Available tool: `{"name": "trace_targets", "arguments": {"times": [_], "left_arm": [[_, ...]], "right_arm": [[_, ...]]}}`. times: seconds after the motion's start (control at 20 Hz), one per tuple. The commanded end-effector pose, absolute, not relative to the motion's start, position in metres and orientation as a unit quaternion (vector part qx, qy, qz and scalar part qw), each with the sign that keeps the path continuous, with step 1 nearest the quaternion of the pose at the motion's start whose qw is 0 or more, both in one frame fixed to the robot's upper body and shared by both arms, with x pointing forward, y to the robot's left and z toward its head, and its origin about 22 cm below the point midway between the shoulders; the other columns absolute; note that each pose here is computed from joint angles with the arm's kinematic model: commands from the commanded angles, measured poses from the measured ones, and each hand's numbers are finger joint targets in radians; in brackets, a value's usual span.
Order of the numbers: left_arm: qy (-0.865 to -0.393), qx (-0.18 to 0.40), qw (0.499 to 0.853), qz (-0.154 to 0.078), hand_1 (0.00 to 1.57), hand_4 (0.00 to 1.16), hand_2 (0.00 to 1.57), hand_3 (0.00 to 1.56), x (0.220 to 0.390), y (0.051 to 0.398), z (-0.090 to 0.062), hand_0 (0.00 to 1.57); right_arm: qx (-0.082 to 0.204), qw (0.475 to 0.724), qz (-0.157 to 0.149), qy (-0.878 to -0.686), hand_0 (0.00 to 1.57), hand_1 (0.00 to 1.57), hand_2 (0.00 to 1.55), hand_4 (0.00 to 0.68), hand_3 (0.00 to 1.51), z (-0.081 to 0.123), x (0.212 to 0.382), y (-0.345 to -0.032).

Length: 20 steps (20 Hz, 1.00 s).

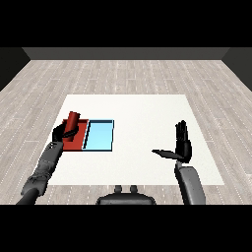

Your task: Pick the red can and put it in the red box

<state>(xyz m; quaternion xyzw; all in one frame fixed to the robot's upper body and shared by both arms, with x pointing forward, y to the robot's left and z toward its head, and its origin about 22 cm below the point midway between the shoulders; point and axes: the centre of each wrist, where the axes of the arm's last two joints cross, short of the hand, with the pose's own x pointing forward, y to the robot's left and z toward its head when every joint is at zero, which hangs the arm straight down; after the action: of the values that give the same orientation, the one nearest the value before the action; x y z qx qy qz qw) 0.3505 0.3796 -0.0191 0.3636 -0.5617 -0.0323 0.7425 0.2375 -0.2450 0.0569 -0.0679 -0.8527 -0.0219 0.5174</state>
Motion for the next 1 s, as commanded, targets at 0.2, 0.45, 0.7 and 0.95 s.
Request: {"name": "trace_targets", "arguments": {"times": [0.2, 0.45, 0.7, 0.95], "left_arm": [[-0.515, 0.345, 0.784, -0.044, 0.76, 0.76, 0.74, 0.5, 0.345, 0.367, -0.049, 0.76], [-0.462, 0.315, 0.818, -0.139, 0.0, 0.43, 0.0, 0.0, 0.346, 0.384, -0.038, 0.0], [-0.435, 0.369, 0.811, -0.13, 0.0, 0.0, 0.0, 0.0, 0.35, 0.378, -0.038, 0.0], [-0.51, 0.357, 0.781, -0.044, 0.0, 0.0, 0.0, 0.0, 0.336, 0.411, -0.031, 0.0]], "right_arm": [[-0.088, 0.523, -0.001, -0.848, 0.0, 0.0, 0.0, 0.0, 0.0, 0.042, 0.262, -0.243], [-0.09, 0.521, -0.003, -0.849, 0.0, 0.0, 0.0, 0.0, 0.0, 0.045, 0.252, -0.254], [-0.085, 0.507, -0.01, -0.857, 0.0, 0.0, 0.0, 0.0, 0.0, 0.052, 0.255, -0.267], [-0.073, 0.507, -0.018, -0.859, 0.0, 0.0, 0.0, 0.0, 0.0, 0.048, 0.263, -0.24]]}}
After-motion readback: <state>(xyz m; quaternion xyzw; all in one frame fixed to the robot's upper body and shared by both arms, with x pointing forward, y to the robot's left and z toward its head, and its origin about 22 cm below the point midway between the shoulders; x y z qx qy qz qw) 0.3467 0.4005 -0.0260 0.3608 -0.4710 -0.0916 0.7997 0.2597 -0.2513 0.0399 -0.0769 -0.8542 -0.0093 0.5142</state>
